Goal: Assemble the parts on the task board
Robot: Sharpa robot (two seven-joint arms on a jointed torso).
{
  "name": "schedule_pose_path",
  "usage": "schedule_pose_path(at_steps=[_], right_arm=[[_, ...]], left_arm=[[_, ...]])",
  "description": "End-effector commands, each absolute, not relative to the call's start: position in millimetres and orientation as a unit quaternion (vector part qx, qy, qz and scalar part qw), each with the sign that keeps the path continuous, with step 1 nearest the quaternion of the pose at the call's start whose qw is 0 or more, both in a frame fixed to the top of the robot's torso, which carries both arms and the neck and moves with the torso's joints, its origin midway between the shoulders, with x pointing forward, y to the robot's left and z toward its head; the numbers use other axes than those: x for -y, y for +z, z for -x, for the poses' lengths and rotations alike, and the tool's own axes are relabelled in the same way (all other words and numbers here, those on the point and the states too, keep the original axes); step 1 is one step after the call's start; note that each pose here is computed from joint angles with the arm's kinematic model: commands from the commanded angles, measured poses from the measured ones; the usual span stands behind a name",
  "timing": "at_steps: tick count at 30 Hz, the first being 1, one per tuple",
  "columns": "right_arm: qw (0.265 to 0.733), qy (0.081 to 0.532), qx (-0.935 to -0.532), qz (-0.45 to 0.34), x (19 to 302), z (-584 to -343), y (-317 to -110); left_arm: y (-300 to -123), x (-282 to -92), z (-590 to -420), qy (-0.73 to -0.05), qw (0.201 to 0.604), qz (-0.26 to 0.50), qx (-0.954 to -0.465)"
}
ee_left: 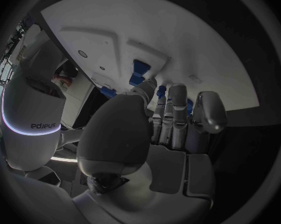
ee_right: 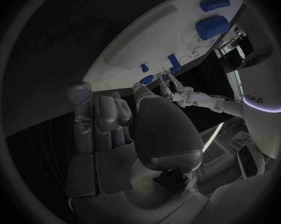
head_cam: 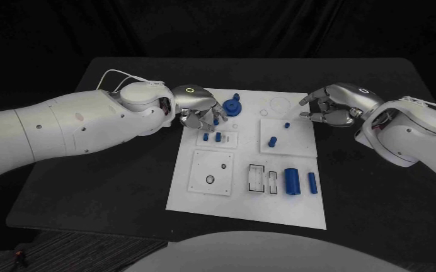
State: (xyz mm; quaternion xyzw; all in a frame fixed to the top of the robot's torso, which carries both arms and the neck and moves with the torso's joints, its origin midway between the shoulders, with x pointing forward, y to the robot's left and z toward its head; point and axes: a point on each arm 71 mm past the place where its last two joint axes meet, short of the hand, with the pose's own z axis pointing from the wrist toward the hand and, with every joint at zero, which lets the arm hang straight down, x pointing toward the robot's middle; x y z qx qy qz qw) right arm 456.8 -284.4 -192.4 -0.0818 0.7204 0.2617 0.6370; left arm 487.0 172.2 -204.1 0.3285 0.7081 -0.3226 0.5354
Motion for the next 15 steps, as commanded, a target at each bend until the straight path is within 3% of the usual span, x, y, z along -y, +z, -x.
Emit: schedule_pose_path(at_steps=[1, 9, 15], right_arm=[[0.636, 0.259, -0.723, 0.08, 285, -456, -194], [0.64, 0.262, -0.718, 0.08, 285, -455, -192], [0.656, 0.272, -0.7, 0.083, 285, -450, -185]], left_arm=[[-203.7, -173.7, -489.2, -0.313, 0.546, -0.319, -0.709], [-197.2, -180.3, -489.8, -0.322, 0.582, -0.315, -0.677], [-186.8, -196.6, -489.3, -0.327, 0.631, -0.308, -0.633]])
